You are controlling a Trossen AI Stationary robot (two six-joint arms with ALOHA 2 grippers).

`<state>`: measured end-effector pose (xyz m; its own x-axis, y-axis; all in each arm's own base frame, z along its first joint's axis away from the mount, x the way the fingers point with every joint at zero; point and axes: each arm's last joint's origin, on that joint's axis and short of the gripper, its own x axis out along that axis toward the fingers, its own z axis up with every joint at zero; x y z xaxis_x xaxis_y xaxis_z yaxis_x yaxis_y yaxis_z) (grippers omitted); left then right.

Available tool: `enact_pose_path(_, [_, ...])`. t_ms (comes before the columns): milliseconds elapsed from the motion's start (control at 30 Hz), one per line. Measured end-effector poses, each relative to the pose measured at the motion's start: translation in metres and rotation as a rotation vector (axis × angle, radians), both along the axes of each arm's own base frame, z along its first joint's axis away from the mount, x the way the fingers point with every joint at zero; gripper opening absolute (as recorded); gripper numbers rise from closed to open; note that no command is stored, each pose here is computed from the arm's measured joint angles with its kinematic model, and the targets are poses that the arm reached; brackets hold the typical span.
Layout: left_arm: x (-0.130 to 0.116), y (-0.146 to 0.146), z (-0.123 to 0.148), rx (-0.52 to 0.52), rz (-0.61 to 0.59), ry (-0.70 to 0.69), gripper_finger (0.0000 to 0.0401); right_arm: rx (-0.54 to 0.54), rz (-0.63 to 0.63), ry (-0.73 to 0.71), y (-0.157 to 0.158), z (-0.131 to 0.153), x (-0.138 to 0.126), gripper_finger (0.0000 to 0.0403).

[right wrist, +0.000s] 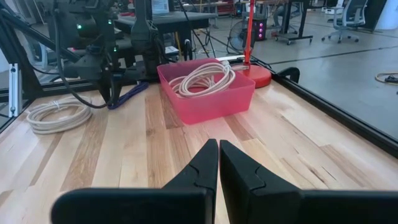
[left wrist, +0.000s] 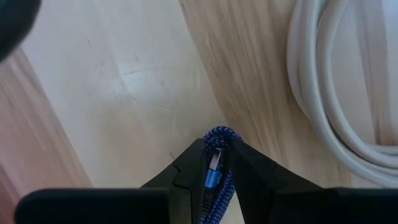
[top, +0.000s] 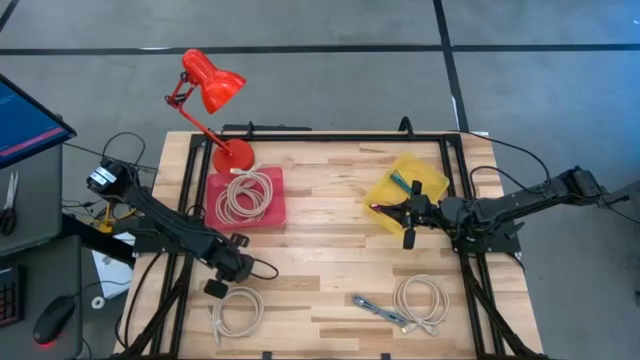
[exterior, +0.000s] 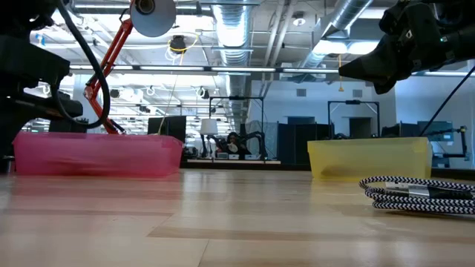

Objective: Pick & Place USB Port
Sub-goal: Put the purple USB cable into the yellow bin

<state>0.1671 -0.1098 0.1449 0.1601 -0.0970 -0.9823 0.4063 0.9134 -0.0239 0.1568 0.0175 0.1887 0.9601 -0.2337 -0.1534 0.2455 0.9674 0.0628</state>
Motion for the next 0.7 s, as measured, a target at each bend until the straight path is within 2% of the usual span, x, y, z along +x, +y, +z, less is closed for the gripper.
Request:
enact_pose_path(433, [0.0030,0.0047,-0.0028,0.067,0.051,-0.023,0.0075,0.022,-0.003,-0.004,0.0000,-0.0002,0.0000,0.0008])
enact_pose_path(700, [0.0039,0.0065,-0.0029,0.069,0.061,-0.022,0.0078,0.047,-0.005,0.000,0.0005,-0.0011,-0.0003,0.0008])
